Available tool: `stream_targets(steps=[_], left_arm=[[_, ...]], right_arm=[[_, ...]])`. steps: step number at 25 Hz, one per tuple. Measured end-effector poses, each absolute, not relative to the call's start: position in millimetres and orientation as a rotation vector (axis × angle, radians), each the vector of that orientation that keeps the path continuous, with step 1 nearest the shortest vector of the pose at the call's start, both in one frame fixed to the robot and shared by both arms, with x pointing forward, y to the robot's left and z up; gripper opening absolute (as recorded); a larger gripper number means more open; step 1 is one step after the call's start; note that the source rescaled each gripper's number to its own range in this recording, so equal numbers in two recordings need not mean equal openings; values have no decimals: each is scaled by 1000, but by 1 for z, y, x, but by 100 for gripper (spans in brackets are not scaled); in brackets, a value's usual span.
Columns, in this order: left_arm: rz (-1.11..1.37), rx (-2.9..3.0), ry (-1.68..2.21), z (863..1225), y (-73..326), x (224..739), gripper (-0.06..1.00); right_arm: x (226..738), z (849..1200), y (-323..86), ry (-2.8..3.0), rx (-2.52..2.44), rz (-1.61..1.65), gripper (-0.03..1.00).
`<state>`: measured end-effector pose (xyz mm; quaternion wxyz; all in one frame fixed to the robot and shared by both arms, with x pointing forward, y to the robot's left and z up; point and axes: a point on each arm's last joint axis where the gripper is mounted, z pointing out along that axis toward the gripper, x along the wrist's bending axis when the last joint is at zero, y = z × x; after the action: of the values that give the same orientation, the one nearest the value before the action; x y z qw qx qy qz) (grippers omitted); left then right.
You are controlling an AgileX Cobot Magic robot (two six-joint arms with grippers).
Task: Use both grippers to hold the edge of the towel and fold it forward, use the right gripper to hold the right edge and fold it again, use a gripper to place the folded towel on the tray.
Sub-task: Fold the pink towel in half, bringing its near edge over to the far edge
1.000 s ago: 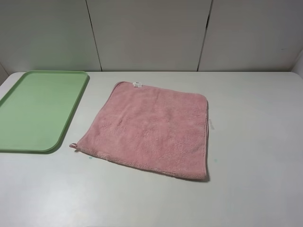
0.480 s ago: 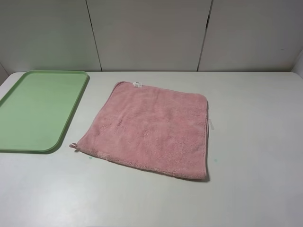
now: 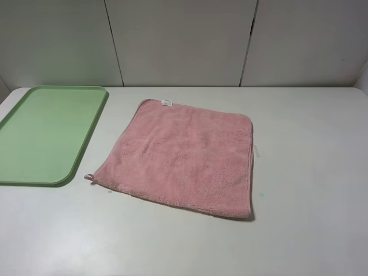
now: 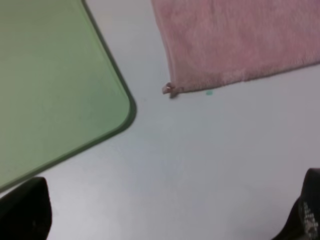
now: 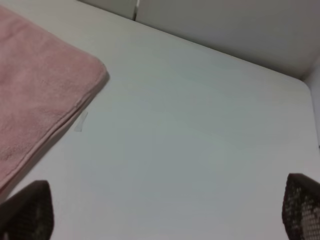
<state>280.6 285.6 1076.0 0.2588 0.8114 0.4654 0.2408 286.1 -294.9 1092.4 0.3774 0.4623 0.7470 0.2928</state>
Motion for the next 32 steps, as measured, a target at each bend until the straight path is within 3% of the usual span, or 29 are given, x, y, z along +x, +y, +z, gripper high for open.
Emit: stream_targets(steps=[13, 32], left_arm=[[478, 2657, 960, 1064, 266, 332, 99], [652, 3005, 487, 1030, 228, 394, 99]], right_arm=[[352, 1102, -264, 2243, 932, 642, 100], [420, 1037, -210, 2677, 402, 349, 100]])
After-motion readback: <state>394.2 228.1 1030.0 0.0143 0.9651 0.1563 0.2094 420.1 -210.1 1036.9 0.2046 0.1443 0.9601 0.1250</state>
